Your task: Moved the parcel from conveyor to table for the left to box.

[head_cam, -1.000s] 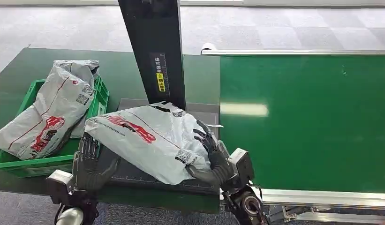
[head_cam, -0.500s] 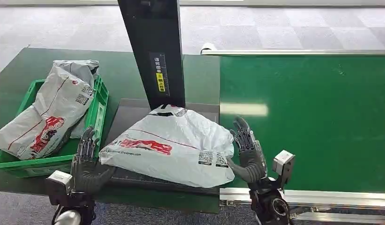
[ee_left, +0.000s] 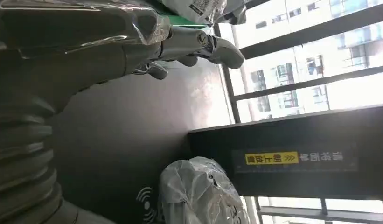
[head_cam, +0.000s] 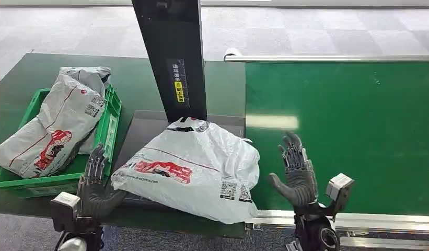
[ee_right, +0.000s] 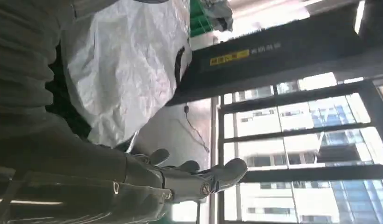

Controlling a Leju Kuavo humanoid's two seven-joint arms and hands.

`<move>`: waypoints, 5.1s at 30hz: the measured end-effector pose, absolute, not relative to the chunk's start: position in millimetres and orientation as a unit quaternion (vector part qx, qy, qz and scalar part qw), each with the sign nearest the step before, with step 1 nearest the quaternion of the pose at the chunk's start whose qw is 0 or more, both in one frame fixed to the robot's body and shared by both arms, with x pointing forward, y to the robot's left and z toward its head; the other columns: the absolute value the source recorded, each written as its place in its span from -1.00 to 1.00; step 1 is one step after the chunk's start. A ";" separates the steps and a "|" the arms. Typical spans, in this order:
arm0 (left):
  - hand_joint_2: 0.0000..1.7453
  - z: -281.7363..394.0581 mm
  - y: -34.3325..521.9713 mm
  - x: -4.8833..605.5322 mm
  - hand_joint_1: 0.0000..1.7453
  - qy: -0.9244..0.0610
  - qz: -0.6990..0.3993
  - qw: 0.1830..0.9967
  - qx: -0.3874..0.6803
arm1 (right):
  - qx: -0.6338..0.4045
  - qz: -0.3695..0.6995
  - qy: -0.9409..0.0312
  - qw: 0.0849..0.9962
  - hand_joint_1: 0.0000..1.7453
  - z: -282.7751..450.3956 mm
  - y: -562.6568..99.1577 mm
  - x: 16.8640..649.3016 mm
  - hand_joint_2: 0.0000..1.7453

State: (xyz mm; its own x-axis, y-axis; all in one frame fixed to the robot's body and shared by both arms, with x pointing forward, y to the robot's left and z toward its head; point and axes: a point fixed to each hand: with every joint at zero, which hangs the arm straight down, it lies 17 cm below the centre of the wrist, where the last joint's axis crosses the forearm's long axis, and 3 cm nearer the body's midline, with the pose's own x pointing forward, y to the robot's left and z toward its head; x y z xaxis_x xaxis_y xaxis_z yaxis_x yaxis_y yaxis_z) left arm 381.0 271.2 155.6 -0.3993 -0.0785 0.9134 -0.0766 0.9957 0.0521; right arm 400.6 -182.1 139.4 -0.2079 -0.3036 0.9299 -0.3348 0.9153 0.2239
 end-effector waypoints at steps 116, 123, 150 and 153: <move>1.00 525.5 485.7 438.5 1.00 -0.827 -0.028 0.185 0.530 | 0.121 -0.118 -0.797 0.580 -1.00 133.9 -279.6 420.6 1.00; 1.00 522.2 545.0 451.9 0.64 -0.801 -0.002 0.223 0.555 | 0.123 -0.116 -0.796 0.581 -1.00 134.5 -275.8 425.1 1.00; 1.00 370.3 644.6 456.2 -1.00 -0.565 -0.085 0.357 0.739 | 0.118 -0.092 -0.790 0.595 -1.00 135.1 -255.2 422.6 1.00; 1.00 372.1 655.1 447.7 -1.00 -0.526 -0.099 0.346 0.771 | 0.119 -0.094 -0.791 0.593 -1.00 136.2 -253.9 420.7 1.00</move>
State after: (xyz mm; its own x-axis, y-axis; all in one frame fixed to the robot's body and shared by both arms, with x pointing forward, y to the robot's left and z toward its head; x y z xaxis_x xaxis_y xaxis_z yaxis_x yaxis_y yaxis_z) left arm 447.7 655.1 372.1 0.4273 -0.8790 0.2116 -0.7426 -0.2077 0.6367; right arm 420.7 -253.9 136.2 -0.2676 -0.3001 0.9156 -0.0764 0.9539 0.2903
